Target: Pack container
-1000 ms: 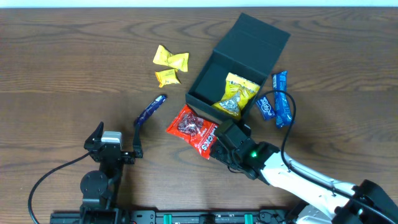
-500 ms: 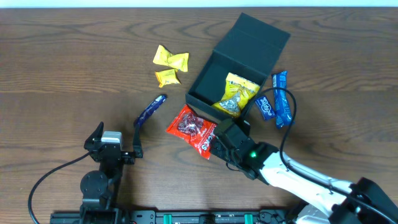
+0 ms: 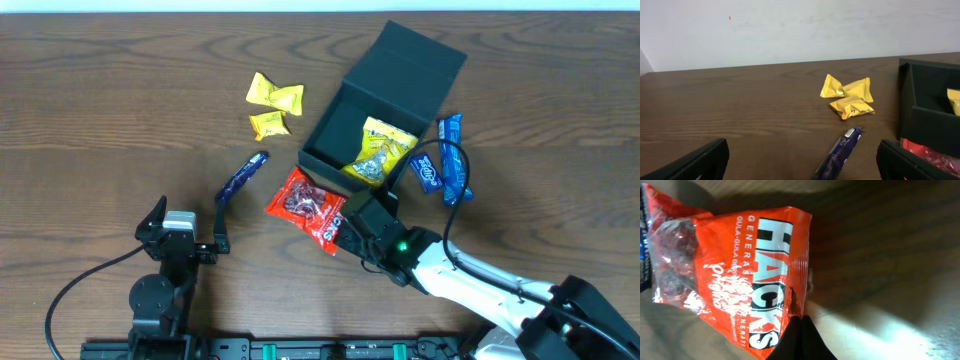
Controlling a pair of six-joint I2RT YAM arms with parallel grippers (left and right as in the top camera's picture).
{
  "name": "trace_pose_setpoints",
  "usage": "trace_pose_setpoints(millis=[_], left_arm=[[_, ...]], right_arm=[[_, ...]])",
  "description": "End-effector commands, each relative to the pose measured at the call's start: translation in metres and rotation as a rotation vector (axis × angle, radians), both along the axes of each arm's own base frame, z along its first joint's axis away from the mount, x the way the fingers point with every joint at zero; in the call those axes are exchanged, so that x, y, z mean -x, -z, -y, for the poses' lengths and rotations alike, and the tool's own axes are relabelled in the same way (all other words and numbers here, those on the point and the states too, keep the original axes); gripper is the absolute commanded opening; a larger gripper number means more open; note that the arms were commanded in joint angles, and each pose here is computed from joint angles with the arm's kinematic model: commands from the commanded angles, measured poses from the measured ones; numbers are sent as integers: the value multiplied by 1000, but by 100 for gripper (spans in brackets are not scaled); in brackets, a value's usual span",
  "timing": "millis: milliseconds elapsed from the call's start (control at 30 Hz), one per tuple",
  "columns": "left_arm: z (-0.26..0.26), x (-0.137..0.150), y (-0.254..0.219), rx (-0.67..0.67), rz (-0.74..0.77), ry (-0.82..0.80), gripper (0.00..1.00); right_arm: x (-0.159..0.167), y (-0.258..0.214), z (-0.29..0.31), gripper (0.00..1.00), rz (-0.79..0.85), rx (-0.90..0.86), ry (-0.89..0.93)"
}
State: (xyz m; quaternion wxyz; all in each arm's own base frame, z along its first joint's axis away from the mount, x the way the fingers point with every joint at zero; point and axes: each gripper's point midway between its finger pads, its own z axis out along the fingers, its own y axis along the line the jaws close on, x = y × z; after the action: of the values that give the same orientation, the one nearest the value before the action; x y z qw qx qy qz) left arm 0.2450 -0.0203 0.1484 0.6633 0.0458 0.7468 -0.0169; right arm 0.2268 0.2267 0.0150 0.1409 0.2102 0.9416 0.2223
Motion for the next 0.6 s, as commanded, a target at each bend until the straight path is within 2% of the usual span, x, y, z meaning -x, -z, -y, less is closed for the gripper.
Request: trace_pose_setpoints(millis=[0, 233, 567], left_arm=[[0, 2, 16, 0, -55, 2, 95], [0, 2, 16, -1, -55, 2, 95], [0, 2, 16, -1, -55, 2, 95]], right_arm=[[1, 4, 3, 1, 17, 33, -29], [-2, -13, -8, 2, 44, 8, -84], [-10, -72, -4, 1, 144, 95, -181]])
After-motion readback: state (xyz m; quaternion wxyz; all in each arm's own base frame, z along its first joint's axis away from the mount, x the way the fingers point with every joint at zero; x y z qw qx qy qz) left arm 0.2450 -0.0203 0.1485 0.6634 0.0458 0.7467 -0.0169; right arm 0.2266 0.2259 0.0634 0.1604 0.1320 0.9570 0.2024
